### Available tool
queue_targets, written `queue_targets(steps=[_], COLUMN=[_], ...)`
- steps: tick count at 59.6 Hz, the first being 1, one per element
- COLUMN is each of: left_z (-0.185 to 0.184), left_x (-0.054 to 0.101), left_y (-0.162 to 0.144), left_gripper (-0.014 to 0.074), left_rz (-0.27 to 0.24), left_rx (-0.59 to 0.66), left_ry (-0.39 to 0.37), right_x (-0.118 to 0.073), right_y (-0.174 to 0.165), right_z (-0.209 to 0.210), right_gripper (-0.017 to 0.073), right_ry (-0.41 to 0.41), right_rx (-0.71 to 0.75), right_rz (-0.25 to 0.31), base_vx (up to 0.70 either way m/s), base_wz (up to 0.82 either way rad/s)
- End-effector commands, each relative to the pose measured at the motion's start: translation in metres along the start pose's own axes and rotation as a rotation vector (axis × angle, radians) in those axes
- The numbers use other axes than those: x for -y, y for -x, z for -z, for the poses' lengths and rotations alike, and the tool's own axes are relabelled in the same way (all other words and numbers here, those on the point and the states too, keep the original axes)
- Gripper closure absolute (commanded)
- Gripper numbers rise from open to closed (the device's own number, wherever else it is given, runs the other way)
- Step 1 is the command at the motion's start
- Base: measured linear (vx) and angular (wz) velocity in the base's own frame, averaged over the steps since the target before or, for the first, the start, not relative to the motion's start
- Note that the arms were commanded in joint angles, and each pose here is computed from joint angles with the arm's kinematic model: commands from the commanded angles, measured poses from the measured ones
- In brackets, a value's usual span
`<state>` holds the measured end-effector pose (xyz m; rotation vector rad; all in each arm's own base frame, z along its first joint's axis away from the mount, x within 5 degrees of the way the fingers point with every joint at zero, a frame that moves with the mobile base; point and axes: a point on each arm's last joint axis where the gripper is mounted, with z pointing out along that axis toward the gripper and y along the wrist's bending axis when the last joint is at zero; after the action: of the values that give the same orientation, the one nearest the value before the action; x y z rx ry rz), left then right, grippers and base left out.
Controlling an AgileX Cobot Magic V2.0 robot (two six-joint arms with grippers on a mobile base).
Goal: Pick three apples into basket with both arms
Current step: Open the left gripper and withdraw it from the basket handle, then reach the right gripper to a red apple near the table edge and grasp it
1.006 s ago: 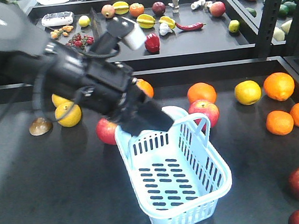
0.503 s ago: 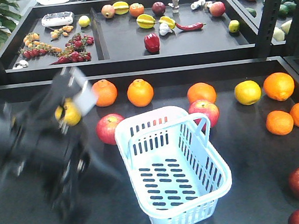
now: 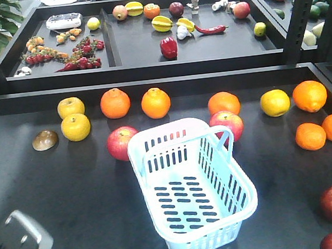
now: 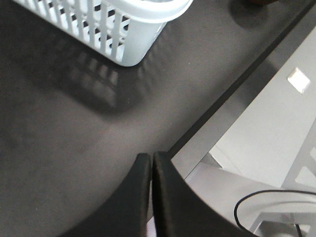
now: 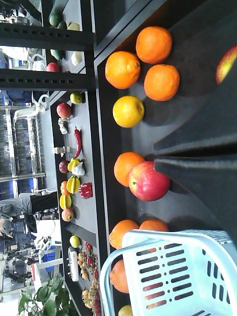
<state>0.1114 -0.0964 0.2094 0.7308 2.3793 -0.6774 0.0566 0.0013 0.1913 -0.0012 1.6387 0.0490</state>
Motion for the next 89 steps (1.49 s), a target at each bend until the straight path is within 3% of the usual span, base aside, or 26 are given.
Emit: queue_targets(steps=[1,14,18,20,22,25,29,34,40,50,54,58,61,67,72,78,83,89], left_z=[0.007,0.012,0.012,0.012,0.012,0.012,0.012,0.012,0.012,0.012,0.012,0.012,0.012,0.012,0.012,0.012,0.012,0.012], left_x=[0.0,0.0,0.0,0.0,0.0,0.0,0.0,0.0,0.0,0.0,0.001,0.001,0.0,0.0,0.0,0.0,0.0,0.0], left_y=[0.009,0.011,0.011,0.011,0.011,0.011,0.011,0.011,0.011,0.011,0.011,0.011,0.011,0.011,0.011,0.011,0.011,0.011], left_gripper=[0.0601,0.0601,0.0601,0.0601,0.0601,0.0601,0.0601,0.0601,0.0601,0.0601,0.0601,0.0601,0.0601,0.0601,0.0601,0.0601,0.0601,0.0601], left_rz=[0.055,0.047,0.047,0.047,0.047,0.047,0.047,0.047,0.047,0.047,0.047,0.047,0.047,0.047,0.047,0.047,0.047,0.047], left_rx=[0.14,0.19,0.188,0.186,0.186,0.185,0.185,0.185,0.185,0.183,0.182,0.181,0.182,0.182,0.182,0.182,0.182,0.182], left_ry=[0.029,0.046,0.044,0.043,0.042,0.041,0.041,0.041,0.041,0.04,0.039,0.038,0.039,0.039,0.039,0.039,0.039,0.039], right_x=[0.0,0.0,-0.001,-0.001,-0.002,-0.001,0.0,0.001,0.003,0.004,0.003,-0.001,-0.004,-0.009,-0.009,-0.002,0.004,0.005], right_y=[0.003,0.003,0.005,0.007,0.01,0.015,0.019,0.021,0.021,0.026,0.035,0.052,0.066,0.101,0.125,0.15,0.168,0.187], right_z=[0.0,0.0,0.001,0.001,0.001,0.002,0.003,0.004,0.004,0.005,0.007,0.012,0.017,0.026,0.025,0.018,0.01,0.0], right_gripper=[0.0564,0.0564,0.0564,0.0564,0.0564,0.0564,0.0564,0.0564,0.0564,0.0564,0.0564,0.0564,0.0564,0.0564,0.0564,0.0564,0.0564,0.0564], right_ry=[0.003,0.003,0.01,0.016,0.027,0.049,0.072,0.09,0.1,0.113,0.125,0.142,0.144,0.108,0.047,-0.055,-0.109,-0.128], right_rx=[0.073,0.073,0.097,0.119,0.147,0.194,0.237,0.263,0.264,0.296,0.301,0.283,0.25,0.113,-0.075,-0.312,-0.388,-0.371], right_rz=[0.017,0.017,-0.019,-0.067,-0.155,-0.359,-0.586,-0.788,-0.942,-1.02,-0.988,-0.898,-0.793,-0.522,-0.285,-0.076,0.026,0.049], base_vx=[0.0,0.0,0.0,0.0,0.0,0.0,0.0,0.0,0.0,0.0,0.0,0.0,0.0,0.0,0.0,0.0,0.0,0.0], base_wz=[0.0,0.0,0.0,0.0,0.0,0.0,0.0,0.0,0.0,0.0,0.0,0.0,0.0,0.0,0.0,0.0,0.0,0.0])
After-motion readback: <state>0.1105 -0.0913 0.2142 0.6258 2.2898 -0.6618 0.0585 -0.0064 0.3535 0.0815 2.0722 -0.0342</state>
